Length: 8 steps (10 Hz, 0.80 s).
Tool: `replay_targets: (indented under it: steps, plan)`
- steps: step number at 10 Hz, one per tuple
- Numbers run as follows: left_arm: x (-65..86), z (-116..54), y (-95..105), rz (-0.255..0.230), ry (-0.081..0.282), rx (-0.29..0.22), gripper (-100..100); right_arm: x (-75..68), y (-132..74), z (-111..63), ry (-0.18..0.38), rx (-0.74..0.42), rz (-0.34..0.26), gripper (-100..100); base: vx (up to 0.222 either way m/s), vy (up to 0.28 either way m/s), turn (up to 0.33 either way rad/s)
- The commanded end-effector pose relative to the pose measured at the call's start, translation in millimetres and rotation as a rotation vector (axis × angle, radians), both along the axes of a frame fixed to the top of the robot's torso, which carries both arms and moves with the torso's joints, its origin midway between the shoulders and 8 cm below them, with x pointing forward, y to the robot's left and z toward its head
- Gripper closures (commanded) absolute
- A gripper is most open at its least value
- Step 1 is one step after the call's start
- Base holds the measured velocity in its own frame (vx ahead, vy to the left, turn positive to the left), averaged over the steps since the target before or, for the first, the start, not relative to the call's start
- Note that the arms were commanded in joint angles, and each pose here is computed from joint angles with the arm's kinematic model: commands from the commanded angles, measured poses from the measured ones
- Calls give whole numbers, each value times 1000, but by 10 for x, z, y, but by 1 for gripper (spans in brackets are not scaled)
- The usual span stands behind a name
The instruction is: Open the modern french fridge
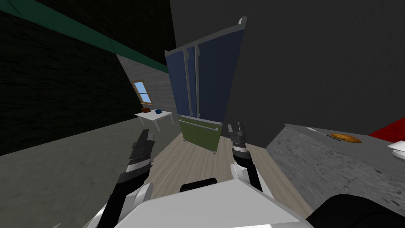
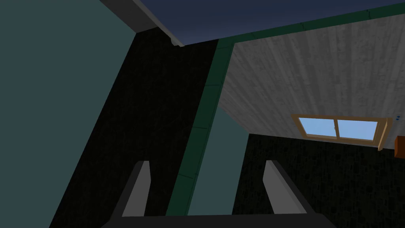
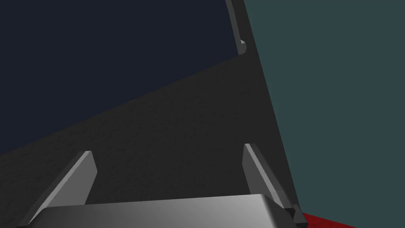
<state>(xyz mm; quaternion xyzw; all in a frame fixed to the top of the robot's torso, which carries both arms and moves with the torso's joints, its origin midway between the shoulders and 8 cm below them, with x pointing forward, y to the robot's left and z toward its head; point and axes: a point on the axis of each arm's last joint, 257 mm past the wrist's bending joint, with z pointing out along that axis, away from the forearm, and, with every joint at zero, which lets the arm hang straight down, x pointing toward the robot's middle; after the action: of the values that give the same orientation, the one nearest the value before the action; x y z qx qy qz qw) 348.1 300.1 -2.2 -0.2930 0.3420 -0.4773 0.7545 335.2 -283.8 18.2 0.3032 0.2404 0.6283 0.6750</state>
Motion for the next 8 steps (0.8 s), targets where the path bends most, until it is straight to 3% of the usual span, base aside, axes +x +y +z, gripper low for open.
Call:
replay_targets:
  steps: [1,8]
  plan:
    - [0,0,0,0,0,0,0,0,0,0,0,0,0,0,0,0,0]
    - [-1,2,0,0,0,0,0,-1,0,2,0,0,0,0,0,0,0]
